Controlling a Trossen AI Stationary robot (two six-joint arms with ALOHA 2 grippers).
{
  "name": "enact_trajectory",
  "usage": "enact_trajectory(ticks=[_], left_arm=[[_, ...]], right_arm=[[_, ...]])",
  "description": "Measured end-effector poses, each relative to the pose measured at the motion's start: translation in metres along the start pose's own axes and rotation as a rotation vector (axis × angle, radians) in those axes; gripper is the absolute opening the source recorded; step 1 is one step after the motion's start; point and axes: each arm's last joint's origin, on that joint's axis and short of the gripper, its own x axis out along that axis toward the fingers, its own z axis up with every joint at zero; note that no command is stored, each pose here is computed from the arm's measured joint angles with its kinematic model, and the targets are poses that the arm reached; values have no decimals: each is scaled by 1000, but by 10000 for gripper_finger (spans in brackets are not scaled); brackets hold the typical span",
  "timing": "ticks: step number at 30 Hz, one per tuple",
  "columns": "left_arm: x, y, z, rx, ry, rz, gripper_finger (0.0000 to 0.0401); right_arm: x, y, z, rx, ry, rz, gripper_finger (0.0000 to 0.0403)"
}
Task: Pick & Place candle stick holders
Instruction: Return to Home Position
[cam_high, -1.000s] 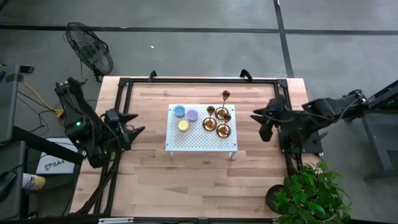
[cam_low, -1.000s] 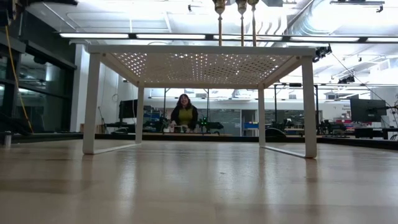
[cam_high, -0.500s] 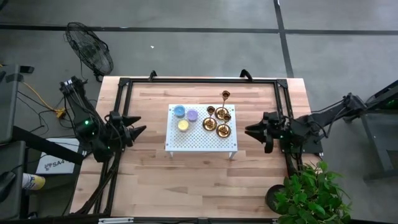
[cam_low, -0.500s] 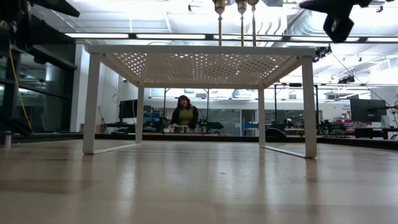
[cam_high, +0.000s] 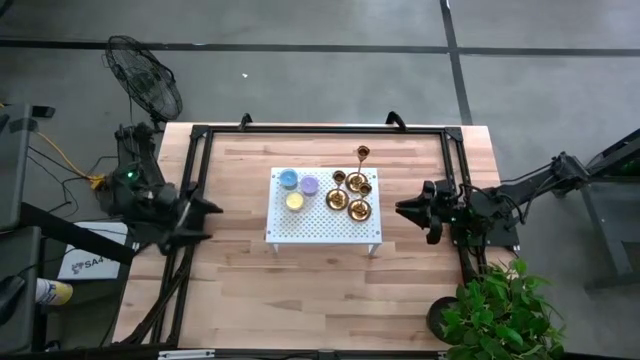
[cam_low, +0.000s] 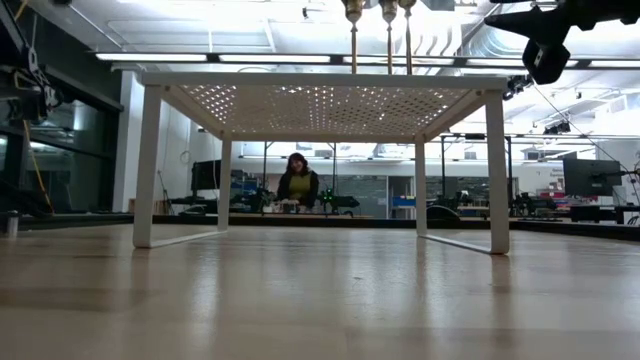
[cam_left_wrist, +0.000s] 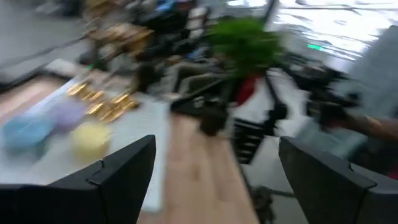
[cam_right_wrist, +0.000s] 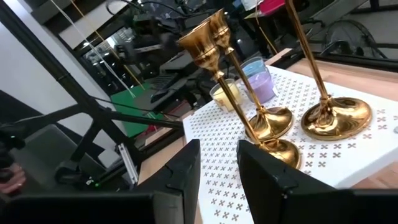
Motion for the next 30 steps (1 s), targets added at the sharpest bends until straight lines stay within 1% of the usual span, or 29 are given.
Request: enact_trajectory(ticks=[4, 6, 8, 11, 14, 19, 23, 24, 27, 30], left_arm=[[-2, -7, 10, 119, -36, -171, 335], [-3, -8, 12, 150, -44, -217, 335], [-3, -9, 11, 160, -60, -237, 335], [0, -7, 1, 145, -96, -263, 335], [8, -3, -18, 123, -169, -297, 335], [20, 11, -49, 106, -272, -293, 335], [28, 26, -67, 94, -272, -252, 335], [28, 30, -69, 96, -276, -240, 335], [23, 39, -70, 112, -307, -255, 335], [20, 49, -76, 113, -313, -204, 335]], right_arm=[[0, 0, 0, -1, -2, -4, 101], [0, 0, 0, -4, -2, -3, 101], [0, 0, 0, -4, -3, -4, 101], [0, 0, 0, -5, -3, -6, 101], [0, 0, 0, -5, -3, -6, 101], [0, 0, 0, -5, -3, -6, 101], [0, 0, 0, 8, 1, 0, 101], [0, 0, 0, 11, 4, 4, 101], [0, 0, 0, 15, 9, 12, 101], [0, 1, 0, 14, 17, 22, 101]])
